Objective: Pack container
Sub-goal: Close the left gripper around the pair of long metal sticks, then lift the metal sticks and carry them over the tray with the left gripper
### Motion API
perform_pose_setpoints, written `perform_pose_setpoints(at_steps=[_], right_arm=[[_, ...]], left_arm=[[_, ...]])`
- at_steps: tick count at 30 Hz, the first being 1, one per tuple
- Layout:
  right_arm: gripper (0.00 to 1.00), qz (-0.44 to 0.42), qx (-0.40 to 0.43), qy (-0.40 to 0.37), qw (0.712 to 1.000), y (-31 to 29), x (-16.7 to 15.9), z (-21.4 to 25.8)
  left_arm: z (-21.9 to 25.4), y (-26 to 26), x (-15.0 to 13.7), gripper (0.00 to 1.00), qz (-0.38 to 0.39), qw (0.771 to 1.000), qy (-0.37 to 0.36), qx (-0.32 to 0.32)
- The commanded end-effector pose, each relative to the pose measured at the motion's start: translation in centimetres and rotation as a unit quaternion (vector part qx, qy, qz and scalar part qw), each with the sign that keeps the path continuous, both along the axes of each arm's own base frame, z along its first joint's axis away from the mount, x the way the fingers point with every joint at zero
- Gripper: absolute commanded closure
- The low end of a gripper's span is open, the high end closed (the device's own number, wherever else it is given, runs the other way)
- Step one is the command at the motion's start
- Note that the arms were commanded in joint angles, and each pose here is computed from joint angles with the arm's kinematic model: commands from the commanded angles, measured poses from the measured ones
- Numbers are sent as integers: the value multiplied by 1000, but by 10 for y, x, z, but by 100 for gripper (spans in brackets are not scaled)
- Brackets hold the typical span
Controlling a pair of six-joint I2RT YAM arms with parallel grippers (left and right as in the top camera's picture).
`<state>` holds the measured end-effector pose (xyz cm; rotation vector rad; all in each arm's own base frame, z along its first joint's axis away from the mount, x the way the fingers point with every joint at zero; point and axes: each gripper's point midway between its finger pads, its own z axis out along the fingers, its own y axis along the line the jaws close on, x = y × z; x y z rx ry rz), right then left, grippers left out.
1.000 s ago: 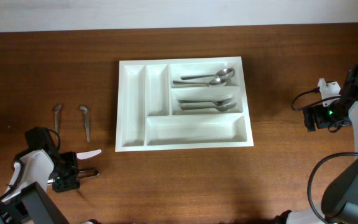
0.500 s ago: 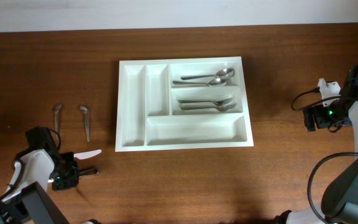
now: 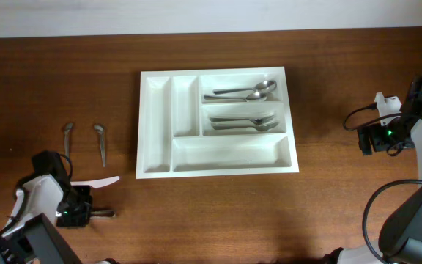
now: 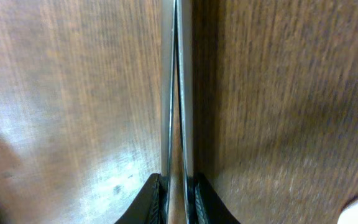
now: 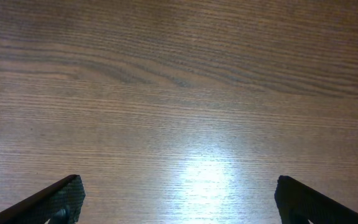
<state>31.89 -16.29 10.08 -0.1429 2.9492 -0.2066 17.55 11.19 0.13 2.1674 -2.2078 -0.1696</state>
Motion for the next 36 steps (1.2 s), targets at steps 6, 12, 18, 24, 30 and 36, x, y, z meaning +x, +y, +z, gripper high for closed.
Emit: perform_pose_setpoints(at_steps=[6, 12, 18, 24, 30, 36], right_arm=[[1, -1, 1, -1, 1000, 0, 0, 0], [1, -1, 1, -1, 1000, -1, 0, 0], [1, -1, 1, -1, 1000, 0, 0, 0], [1, -1, 1, -1, 1000, 0, 0, 0], [1, -1, 1, -1, 1000, 0, 0, 0], [2, -1, 1, -1, 1000, -1, 0, 0]], left_arm=[[95, 8, 74, 96, -59, 983, -170, 38], [138, -45, 120, 96, -187, 943, -272, 33], [164, -140, 163, 95, -443, 825, -348, 42], [189, -235, 171, 95, -547, 728, -412, 35], [199, -285, 160, 92, -520, 727, -448, -21], [191, -316, 133, 88, -686, 597, -415, 0]])
